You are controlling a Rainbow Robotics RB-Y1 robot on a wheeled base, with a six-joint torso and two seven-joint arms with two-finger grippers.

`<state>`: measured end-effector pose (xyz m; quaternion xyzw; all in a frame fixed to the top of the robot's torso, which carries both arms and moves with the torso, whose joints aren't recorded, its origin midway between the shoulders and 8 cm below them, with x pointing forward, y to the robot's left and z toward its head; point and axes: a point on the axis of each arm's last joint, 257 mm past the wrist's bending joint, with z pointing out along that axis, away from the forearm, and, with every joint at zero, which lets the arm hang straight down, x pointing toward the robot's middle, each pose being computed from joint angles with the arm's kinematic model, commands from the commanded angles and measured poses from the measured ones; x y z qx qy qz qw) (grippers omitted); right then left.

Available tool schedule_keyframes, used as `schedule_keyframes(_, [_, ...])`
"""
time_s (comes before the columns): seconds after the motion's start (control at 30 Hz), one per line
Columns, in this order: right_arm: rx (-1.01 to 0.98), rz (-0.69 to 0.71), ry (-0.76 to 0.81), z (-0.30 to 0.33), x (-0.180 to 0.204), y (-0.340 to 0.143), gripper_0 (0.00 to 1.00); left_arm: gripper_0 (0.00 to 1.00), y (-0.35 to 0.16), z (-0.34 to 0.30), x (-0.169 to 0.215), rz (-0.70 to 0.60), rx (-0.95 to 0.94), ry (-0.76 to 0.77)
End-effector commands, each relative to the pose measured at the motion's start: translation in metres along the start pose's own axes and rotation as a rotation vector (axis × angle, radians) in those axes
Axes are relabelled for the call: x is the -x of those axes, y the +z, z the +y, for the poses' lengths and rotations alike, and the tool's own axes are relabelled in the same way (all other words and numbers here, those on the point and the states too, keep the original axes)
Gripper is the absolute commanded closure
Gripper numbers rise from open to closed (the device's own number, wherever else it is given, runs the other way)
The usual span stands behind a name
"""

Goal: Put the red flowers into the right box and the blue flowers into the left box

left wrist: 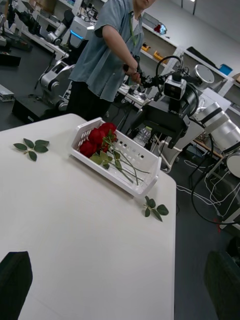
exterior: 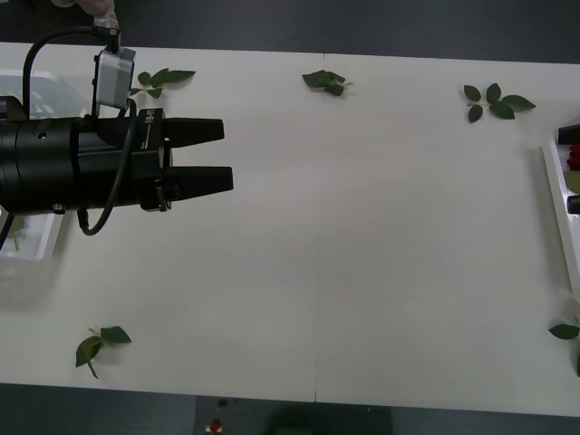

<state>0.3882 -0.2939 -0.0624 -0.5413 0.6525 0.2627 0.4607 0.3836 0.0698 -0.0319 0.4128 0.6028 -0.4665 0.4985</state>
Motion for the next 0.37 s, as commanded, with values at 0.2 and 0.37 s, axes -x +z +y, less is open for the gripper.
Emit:
schedule_keyframes(0.2, [-0.021, 0.028, -0.067, -0.0061, 0.0199, -0.0118, 0.00, 0.00, -0.0033, -0.0056, -0.0068, 0.035, -0.010, 0.032])
schedule_keyframes(0.37, [-0.021, 0.028, -0.067, -0.0061, 0.0199, -0.0118, 0.00, 0.00, -0.0033, -0.0056, -0.0068, 0.035, -0.010, 0.032])
